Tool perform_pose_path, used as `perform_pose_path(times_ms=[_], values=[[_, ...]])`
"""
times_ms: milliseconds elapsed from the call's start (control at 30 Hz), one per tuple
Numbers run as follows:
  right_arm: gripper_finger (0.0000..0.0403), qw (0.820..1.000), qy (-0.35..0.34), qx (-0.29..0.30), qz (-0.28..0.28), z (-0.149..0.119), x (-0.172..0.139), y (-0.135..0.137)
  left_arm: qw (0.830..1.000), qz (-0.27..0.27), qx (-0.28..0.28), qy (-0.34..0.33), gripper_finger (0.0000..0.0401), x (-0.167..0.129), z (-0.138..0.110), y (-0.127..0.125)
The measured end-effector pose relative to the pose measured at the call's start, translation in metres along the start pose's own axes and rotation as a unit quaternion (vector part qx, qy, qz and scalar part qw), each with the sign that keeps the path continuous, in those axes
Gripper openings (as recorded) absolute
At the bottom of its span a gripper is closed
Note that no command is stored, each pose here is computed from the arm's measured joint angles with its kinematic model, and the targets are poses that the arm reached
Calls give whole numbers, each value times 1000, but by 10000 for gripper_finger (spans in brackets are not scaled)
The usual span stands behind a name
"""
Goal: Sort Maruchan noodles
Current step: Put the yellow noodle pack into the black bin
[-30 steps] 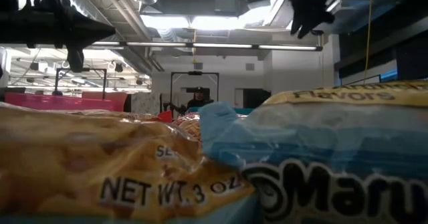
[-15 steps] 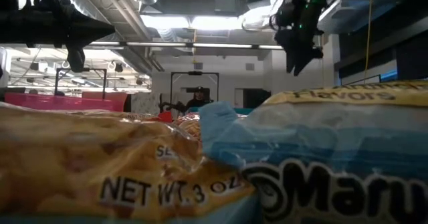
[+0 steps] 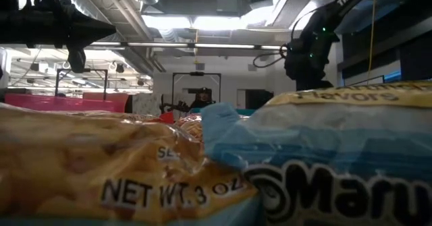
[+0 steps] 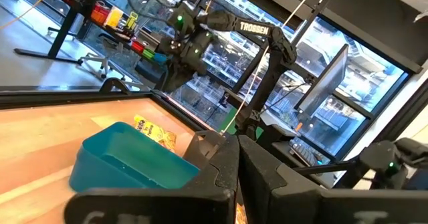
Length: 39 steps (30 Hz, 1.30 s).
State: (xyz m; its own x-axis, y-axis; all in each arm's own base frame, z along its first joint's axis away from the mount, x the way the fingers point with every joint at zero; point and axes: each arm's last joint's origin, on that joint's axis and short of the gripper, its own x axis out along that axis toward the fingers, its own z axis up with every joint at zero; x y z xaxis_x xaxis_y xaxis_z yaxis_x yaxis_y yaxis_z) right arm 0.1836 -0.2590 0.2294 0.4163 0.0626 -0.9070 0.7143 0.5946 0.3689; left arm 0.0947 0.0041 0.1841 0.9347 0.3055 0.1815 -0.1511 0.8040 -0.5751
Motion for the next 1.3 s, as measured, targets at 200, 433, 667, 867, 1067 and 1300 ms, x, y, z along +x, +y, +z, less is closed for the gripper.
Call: perform_pose_path(times_ms=[200,433,667,867,1067,1300], values=[[179,1000,0,24,19,-12,25,-9,1000,0,-1,0,2,0,0,0],[179,998,2,50,43,-26,45,-15,1000,0,-11,0,2,0,0,0],[179,995,7,81,64,-41,63,-21,1000,0,-12,0,2,0,0,0],[179,989,-6,94,110,-45,71,-22,1000,0,-11,0,2,0,0,0],[179,988,-18,89,124,-43,72,-21,1000,0,-11,0,2,0,0,0],[179,993,-8,72,93,-43,83,-14,1000,0,-11,0,2,0,0,0]])
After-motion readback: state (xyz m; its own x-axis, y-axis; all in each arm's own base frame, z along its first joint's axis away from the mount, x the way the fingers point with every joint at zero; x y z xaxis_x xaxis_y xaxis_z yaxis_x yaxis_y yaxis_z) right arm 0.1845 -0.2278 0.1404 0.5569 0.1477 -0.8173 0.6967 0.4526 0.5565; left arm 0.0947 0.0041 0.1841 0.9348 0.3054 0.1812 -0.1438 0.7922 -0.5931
